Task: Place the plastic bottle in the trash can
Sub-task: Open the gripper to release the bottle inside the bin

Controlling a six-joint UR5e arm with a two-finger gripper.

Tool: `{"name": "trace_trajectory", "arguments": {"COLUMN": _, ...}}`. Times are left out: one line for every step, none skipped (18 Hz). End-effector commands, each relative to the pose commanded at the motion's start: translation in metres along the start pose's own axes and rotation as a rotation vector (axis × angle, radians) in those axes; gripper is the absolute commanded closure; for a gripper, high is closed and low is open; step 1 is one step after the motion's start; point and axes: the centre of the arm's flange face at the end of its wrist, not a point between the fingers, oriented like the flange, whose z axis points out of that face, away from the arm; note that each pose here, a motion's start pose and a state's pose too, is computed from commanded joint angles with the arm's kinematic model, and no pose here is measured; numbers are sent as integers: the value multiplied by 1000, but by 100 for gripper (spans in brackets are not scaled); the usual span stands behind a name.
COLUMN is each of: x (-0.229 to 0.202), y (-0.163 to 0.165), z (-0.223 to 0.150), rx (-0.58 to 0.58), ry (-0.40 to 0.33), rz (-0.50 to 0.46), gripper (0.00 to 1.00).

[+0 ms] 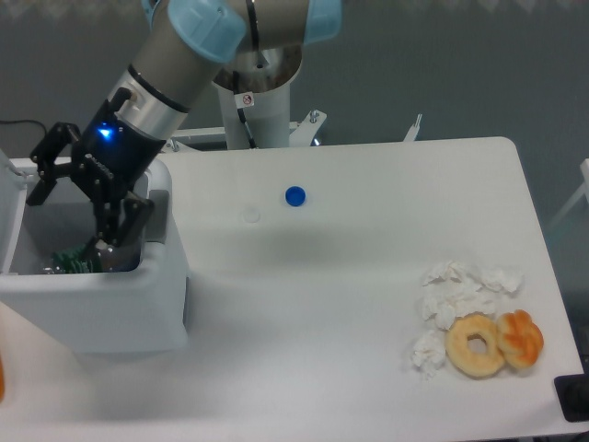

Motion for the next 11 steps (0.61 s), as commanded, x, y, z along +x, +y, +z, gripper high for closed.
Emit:
{"name": "trace_trajectory", "arguments": {"x": -10, "y": 2, "z": -7, "rx": -24, "ry": -53, "rz": 1, "gripper": 0}}
{"name": "trace_trajectory", "arguments": {"x": -17, "y": 4, "z": -11, "rx": -57, "ry": -104, "rz": 6, "gripper": 0}}
{"name": "trace_trajectory", "arguments": {"x": -22, "y": 7, "z": -13, "rx": -91, "ry": -147, "rz": 22, "gripper": 0}}
{"name": "trace_trajectory", "arguments": {"x": -26, "y": 7, "z": -16, "rx": -115, "ry": -182, "rz": 43, "gripper": 0}}
{"name": "trace_trajectory", "arguments": {"x": -32, "y": 10, "z": -18, "rx": -136, "ry": -205, "rz": 57, "gripper": 0}}
{"name": "trace_trajectory", "arguments": {"x": -37, "y": 13, "z": -21, "rx": -152, "ry": -224, "rz": 66, "gripper": 0}}
{"name": "trace_trajectory", "arguments": {"x": -44, "y": 18, "z": -25, "rx": -168, "ry": -245, "rz": 73, "gripper": 0}}
{"name": "trace_trajectory", "arguments": {"x": -50, "y": 21, "z": -28, "rx": -184, "ry": -263, "rz": 88, "gripper": 0}}
{"name": "trace_trajectory", "arguments": {"x": -53, "y": 22, "z": -33, "rx": -198, "ry": -284, "rz": 105, "gripper": 0}}
{"name": "trace_trajectory", "arguments": {"x": -53, "y": 21, "z": -39, "rx": -210, "ry": -302, "rz": 132, "gripper": 0}}
{"name": "trace_trajectory", "arguments": {"x": -54, "y": 22, "z": -45, "rx": -218, "ry": -316, "rz": 144, "gripper": 0}}
